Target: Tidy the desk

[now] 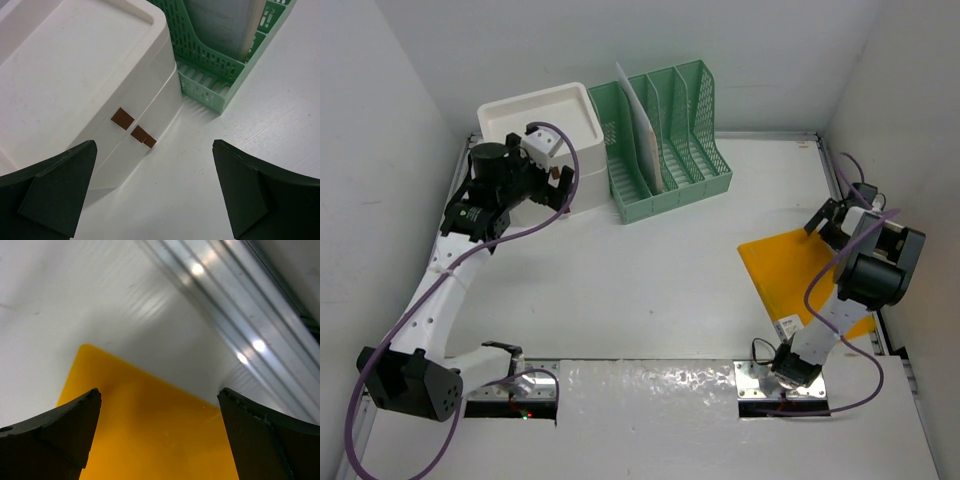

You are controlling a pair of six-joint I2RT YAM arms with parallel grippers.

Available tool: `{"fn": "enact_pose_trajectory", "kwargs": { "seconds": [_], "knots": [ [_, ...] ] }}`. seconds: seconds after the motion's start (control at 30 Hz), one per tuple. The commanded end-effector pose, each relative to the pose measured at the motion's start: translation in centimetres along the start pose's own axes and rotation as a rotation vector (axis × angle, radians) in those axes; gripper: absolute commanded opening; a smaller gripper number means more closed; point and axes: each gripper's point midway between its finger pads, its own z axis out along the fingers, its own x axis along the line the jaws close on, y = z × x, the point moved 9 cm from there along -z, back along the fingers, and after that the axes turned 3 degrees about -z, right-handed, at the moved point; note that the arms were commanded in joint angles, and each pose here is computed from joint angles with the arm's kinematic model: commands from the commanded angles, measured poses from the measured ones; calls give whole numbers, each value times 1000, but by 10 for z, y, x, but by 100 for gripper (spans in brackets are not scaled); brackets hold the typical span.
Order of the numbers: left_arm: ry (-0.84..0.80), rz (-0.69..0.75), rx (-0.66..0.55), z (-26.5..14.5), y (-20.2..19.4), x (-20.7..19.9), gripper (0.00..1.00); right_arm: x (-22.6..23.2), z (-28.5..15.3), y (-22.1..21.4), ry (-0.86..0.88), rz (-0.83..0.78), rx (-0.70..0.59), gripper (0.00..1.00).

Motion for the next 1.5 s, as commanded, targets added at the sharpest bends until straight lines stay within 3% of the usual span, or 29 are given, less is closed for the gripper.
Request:
{"fn": "enact_pose_trajectory", "kwargs": {
  "seconds": [0.0,0.1,0.2,0.4,0.63,0.8,0.83,0.93,1.0,1.03,1.1,1.2,1.3,1.47],
  "knots": [
    [11,29,-63,-3,11,2,100,-8,8,-14,55,-22,97,99],
    [8,27,-71,1,13,3,100,-5,13,-35,115,-8,167,97],
    [-6,22,-76,3,14,2,100,6,9,-54,258,22,184,92],
    [-94,18,-72,7,9,-6,99,25,-11,-100,372,-31,193,86],
    [-284,-35,-27,27,0,-26,75,86,-38,-141,515,-211,200,84],
    [-463,11,122,55,-23,-82,65,124,-61,-145,623,-365,186,82],
    [-498,26,142,58,-27,-93,65,126,-64,-147,620,-375,207,82],
    [-559,87,212,64,-37,-127,65,135,-95,-132,658,-480,112,85],
    [-613,123,240,66,-42,-151,67,126,-112,-123,591,-494,93,88],
    [-622,137,247,67,-42,-157,68,117,-116,-112,500,-484,42,94],
    [-683,173,283,70,-50,-182,70,100,-132,-101,475,-393,-2,99],
    [-771,204,346,78,-66,-212,70,46,-134,-95,512,-57,-6,99],
    [-857,176,436,88,-90,-232,71,1,-138,-107,284,11,-65,99],
    [-840,339,458,99,-114,-268,73,-14,-129,-150,231,83,-5,99]
  ]
}}
